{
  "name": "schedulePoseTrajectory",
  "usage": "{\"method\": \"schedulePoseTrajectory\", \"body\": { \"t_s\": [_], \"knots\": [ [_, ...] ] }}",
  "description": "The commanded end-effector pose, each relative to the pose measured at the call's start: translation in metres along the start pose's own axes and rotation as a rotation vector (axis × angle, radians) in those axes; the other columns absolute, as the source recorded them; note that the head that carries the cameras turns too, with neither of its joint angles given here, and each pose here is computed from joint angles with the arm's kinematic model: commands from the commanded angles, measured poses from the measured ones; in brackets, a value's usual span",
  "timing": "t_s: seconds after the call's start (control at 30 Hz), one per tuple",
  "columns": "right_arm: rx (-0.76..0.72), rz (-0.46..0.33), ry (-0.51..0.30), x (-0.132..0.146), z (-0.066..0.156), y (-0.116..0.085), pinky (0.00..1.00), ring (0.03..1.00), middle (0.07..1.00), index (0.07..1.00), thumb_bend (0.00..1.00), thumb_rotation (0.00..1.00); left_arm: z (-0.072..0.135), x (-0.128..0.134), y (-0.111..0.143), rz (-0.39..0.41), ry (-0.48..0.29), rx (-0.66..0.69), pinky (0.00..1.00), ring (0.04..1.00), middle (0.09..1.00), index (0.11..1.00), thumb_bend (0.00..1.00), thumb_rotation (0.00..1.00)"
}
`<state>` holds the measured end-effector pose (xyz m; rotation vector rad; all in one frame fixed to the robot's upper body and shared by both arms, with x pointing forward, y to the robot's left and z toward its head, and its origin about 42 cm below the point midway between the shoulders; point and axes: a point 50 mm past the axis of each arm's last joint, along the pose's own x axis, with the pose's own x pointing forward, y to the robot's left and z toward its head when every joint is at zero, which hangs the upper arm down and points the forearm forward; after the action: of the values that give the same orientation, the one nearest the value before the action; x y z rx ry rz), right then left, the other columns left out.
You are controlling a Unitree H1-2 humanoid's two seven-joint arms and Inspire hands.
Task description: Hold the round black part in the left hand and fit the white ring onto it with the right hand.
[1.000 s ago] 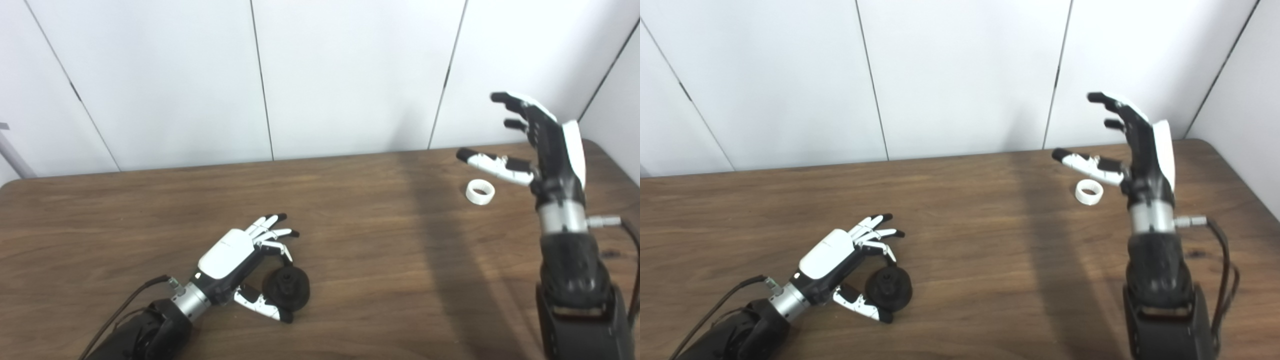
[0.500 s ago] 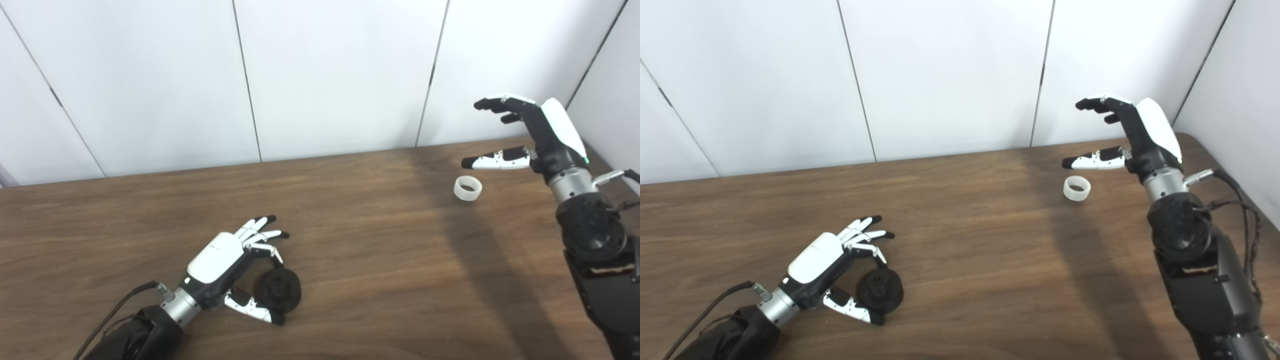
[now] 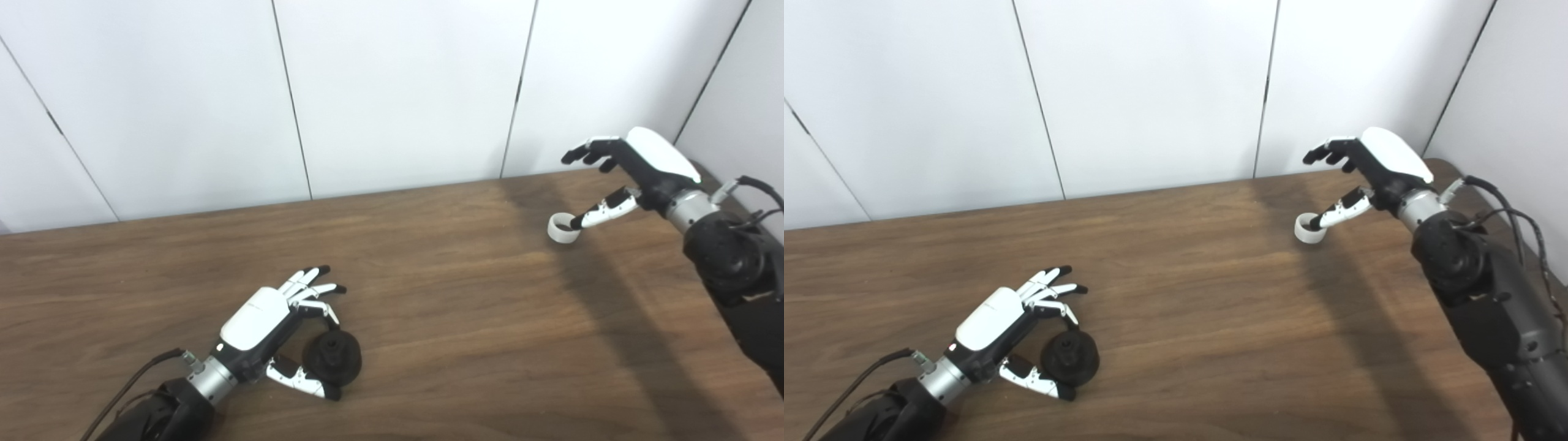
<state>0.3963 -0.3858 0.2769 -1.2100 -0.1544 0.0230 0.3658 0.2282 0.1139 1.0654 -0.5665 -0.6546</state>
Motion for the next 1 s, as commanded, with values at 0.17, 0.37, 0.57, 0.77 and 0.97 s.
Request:
{"method": "schedulePoseTrajectory", "body": {
  "t_s": [0.17,0.37,0.57,0.77,0.97],
  "knots": [
    [-0.165,0.009,-0.019,0.021,0.006,-0.030,0.72,0.791,0.773,0.688,0.92,0.07,-0.012,-0.022,-0.010,-0.096,0.053,0.024,1.00,1.000,0.874,0.481,0.52,0.06],
    [-0.213,0.076,0.000,0.032,0.002,-0.026,0.73,0.818,0.790,0.690,0.91,0.09,-0.013,-0.025,-0.010,-0.093,0.057,0.020,1.00,1.000,0.873,0.481,0.52,0.06],
    [-0.245,0.102,-0.006,0.037,-0.001,-0.024,0.73,0.830,0.803,0.686,0.92,0.10,-0.015,-0.027,-0.011,-0.096,0.060,0.022,1.00,1.000,0.876,0.481,0.52,0.06],
    [-0.263,0.139,0.018,0.040,0.001,-0.027,0.74,0.864,0.831,0.701,0.91,0.14,-0.014,-0.029,-0.012,-0.101,0.058,0.018,1.00,1.000,0.876,0.481,0.52,0.06],
    [-0.294,0.154,0.021,0.042,0.001,-0.025,0.74,0.882,0.846,0.706,0.90,0.15,-0.014,-0.029,-0.013,-0.103,0.055,0.024,1.00,1.000,0.873,0.481,0.52,0.06]
  ]
}}
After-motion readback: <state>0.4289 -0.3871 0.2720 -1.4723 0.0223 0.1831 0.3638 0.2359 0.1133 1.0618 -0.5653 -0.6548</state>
